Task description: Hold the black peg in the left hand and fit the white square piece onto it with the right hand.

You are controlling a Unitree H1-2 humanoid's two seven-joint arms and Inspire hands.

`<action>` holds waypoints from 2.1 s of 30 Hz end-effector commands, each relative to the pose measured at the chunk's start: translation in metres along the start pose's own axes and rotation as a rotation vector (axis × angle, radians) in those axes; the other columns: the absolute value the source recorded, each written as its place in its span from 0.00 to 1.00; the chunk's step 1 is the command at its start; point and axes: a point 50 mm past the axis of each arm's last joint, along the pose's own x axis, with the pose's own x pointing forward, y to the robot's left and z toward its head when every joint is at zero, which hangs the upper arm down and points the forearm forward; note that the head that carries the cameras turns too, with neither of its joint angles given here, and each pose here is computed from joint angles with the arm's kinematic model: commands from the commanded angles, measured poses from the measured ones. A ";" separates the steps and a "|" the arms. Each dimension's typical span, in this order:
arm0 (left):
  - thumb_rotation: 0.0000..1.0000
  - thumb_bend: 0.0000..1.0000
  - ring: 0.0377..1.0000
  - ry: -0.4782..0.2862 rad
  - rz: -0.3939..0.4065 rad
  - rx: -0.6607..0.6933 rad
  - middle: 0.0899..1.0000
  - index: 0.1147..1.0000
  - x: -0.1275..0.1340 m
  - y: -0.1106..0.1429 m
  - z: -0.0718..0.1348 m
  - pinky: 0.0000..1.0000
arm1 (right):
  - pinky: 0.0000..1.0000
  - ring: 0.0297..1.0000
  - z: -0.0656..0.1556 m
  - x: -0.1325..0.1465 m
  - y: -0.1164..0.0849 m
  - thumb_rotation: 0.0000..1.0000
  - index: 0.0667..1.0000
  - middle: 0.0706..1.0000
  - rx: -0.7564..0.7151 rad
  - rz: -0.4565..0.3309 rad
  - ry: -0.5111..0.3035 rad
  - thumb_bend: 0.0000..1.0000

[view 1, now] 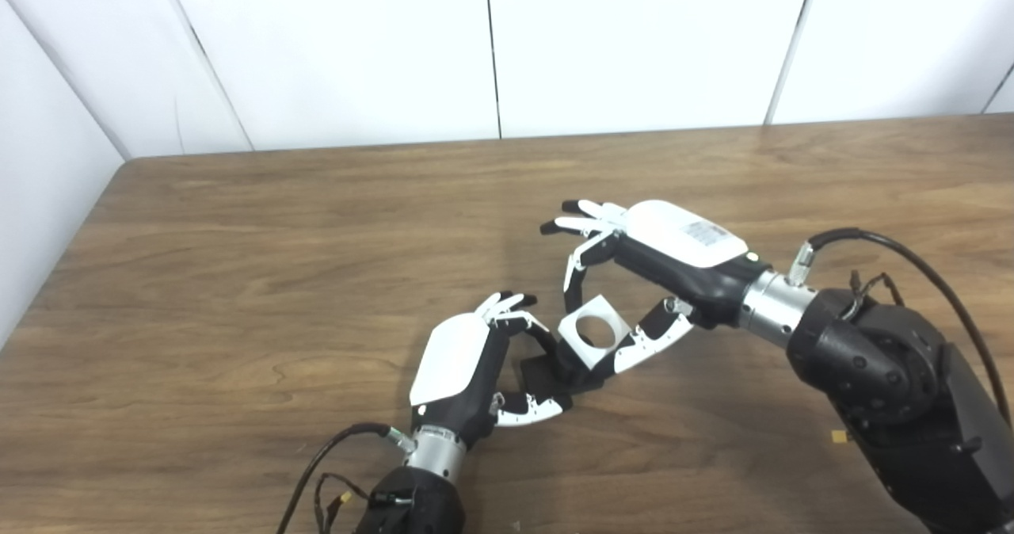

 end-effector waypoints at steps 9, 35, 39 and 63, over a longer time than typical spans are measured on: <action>0.07 0.50 0.93 -0.006 -0.021 -0.019 0.85 0.43 0.001 -0.006 0.005 0.80 | 1.00 1.00 0.001 0.008 -0.003 0.15 0.45 0.93 -0.028 -0.034 -0.041 0.52; 0.07 0.50 0.93 -0.034 -0.036 -0.021 0.86 0.43 0.007 -0.006 0.018 0.80 | 1.00 1.00 -0.008 0.016 0.006 0.15 0.45 0.93 -0.017 0.007 -0.036 0.52; 0.07 0.50 0.94 -0.033 -0.043 -0.029 0.86 0.43 0.007 -0.006 0.020 0.81 | 1.00 1.00 -0.009 0.018 0.007 0.15 0.45 0.93 -0.021 0.007 -0.039 0.52; 0.07 0.50 0.93 -0.043 -0.035 -0.023 0.86 0.43 0.004 -0.005 0.019 0.80 | 1.00 1.00 -0.014 0.018 0.009 0.15 0.45 0.93 -0.036 0.016 -0.021 0.52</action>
